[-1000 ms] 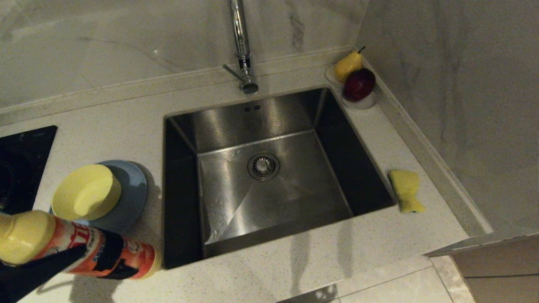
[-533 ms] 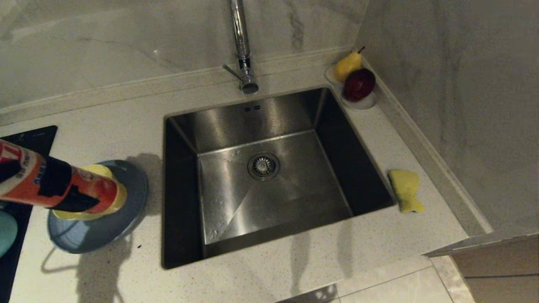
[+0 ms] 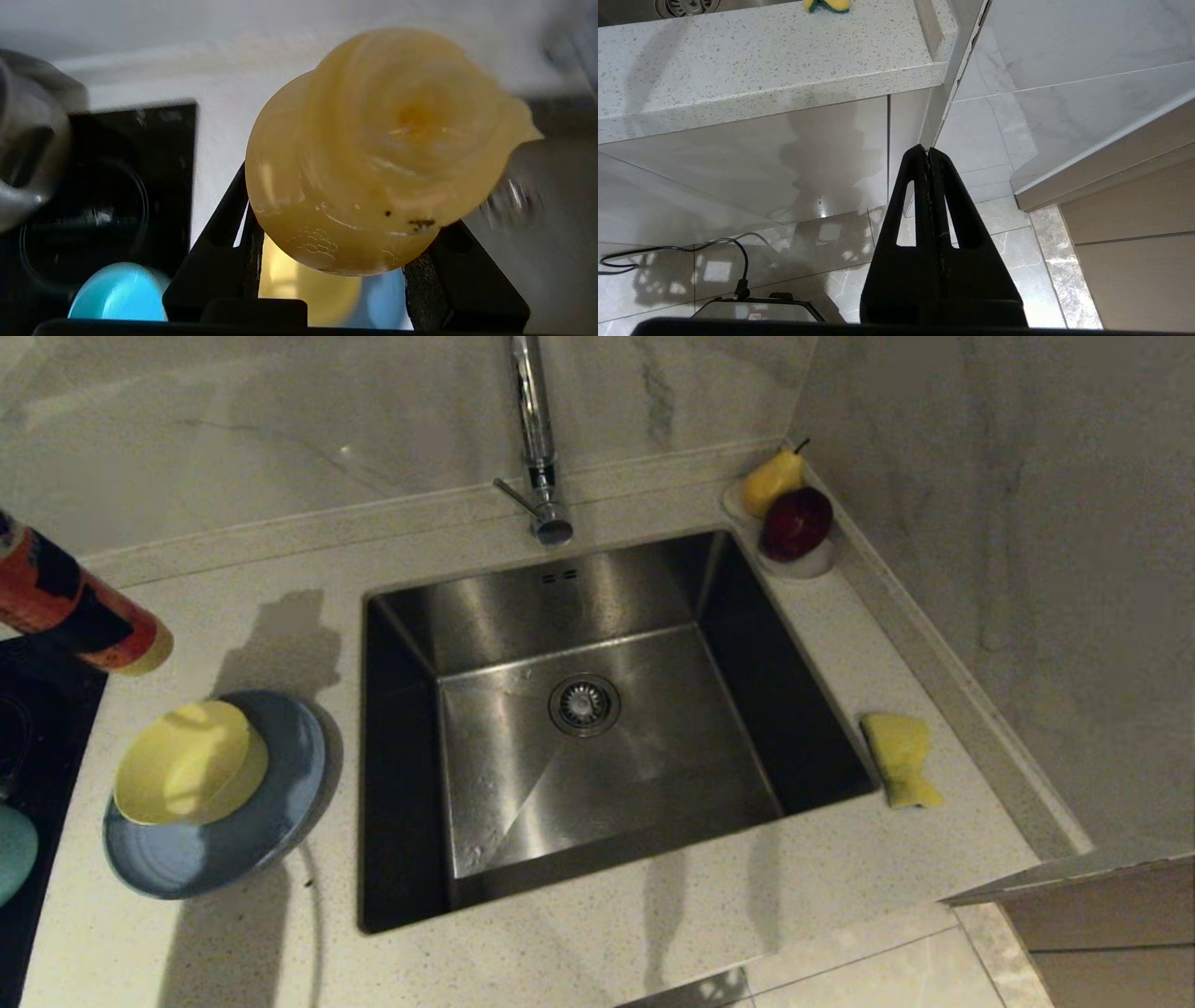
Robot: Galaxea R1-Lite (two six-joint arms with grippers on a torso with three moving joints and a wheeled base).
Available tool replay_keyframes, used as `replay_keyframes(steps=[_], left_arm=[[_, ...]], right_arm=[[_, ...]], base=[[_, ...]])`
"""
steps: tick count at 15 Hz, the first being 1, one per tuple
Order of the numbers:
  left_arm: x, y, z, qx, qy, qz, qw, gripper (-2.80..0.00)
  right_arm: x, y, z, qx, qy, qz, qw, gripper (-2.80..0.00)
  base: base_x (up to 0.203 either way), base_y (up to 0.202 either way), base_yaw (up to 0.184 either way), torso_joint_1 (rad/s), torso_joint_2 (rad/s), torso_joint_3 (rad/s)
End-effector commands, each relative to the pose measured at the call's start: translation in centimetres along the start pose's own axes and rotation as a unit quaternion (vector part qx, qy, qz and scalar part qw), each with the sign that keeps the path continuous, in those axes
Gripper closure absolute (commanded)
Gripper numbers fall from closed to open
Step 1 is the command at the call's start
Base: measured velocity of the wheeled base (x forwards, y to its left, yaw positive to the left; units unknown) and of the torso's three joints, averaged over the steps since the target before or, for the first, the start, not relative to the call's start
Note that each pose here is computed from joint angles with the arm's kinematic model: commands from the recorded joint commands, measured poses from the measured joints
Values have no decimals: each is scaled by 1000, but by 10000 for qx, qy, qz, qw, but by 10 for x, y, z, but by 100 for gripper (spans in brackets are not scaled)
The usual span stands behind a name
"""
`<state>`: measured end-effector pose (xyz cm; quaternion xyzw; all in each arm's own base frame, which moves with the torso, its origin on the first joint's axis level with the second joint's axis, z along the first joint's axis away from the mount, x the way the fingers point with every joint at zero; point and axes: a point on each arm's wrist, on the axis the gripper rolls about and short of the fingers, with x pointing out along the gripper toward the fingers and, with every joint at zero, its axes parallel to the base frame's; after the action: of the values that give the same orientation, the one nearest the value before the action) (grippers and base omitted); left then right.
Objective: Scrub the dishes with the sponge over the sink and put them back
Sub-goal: Place the dish soap on the table
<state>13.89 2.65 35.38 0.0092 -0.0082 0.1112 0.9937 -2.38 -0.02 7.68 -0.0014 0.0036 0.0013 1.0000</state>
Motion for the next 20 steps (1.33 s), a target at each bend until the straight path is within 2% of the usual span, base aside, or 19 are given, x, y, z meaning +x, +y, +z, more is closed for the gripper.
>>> replay_keyframes(steps=[1,4,5,7,9,14,18,20], left_arm=[[51,-1,-10,-56,170,205,9996,0],[97,-1,-21,-274,-58,555,9981,0],[109,0,-24,-434,-119,659,9968,0],[132,9,-30,-1032,-125,879,9907,0],[151,17,-28,-1328,-215,1008,9858,0],[174,26,-20,-1387,-269,1099,9838,0],[191,26,-26,-1405,187,1129,9834,0],[196,27,-25,-1452,234,1132,9826,0]], right_arm=[[0,0,0,-2,-5,3,10000,0],[0,0,0,-2,-5,3,10000,0],[0,0,0,-2,-5,3,10000,0],[0,0,0,-2,-5,3,10000,0],[0,0,0,-2,-5,3,10000,0],[0,0,0,-2,-5,3,10000,0],[0,0,0,-2,-5,3,10000,0],[0,0,0,-2,-5,3,10000,0]], base=[[0,0,0,0,0,0],[0,0,0,0,0,0],[0,0,0,0,0,0],[0,0,0,0,0,0],[0,0,0,0,0,0],[0,0,0,0,0,0],[0,0,0,0,0,0],[0,0,0,0,0,0]])
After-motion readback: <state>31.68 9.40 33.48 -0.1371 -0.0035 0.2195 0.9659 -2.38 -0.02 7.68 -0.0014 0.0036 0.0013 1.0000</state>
